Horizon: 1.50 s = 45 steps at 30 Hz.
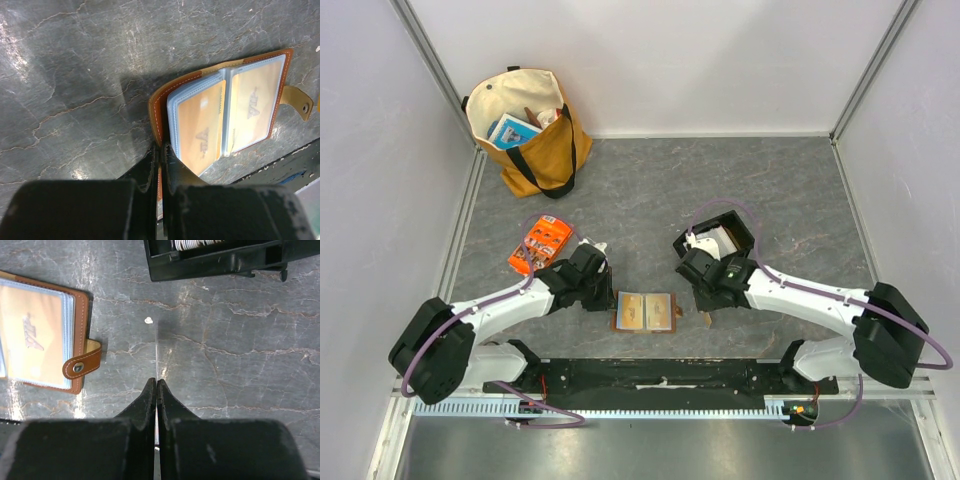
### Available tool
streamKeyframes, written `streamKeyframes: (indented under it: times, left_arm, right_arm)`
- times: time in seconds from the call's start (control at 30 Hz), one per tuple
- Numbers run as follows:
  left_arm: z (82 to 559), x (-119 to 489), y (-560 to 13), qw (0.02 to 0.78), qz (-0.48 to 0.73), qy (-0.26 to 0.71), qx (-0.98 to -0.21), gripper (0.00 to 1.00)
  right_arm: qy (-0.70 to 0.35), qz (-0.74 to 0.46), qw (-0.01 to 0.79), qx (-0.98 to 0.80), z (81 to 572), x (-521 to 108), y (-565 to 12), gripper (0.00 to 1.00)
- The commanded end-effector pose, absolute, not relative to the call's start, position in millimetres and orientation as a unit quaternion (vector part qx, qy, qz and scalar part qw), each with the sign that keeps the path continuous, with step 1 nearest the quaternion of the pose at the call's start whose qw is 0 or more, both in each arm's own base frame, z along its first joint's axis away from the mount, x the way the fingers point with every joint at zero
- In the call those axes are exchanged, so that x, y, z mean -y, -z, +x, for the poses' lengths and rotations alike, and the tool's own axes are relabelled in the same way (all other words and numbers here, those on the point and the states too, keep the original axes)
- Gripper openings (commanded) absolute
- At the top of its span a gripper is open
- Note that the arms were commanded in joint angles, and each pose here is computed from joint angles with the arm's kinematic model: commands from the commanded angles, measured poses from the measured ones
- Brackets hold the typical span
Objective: Put the credit cards into the card holder
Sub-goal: Turn over the card slot in the card holder.
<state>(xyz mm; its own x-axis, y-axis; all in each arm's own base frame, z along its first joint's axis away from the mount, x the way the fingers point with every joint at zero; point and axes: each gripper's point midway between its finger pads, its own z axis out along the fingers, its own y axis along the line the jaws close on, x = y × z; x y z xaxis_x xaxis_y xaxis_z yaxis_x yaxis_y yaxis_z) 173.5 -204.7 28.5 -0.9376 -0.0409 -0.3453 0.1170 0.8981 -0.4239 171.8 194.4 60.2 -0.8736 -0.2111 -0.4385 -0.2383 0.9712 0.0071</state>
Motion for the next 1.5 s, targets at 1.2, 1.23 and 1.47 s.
streamKeyframes:
  times: [1.2,1.23,1.47]
  left_arm:
    - [175.2,215.7,-48.8,0.189,0.018,0.261,-0.946,0.02]
    - [174.8,217.4,-50.6,0.189,0.018,0.266,-0.945,0.02]
    - [170.6,215.9,-52.3,0.187,0.002,0.275,-0.943,0.02]
  right_arm:
    - [-0.24,-0.025,0.363,-0.9,185.8,-305.6,-146.2,0.0]
    - [-0.239,-0.018,0.377,-0.895,186.0,-313.3,-149.3,0.0]
    - [-0.21,0.005,0.465,-0.86,176.3,-361.3,-159.3,0.0]
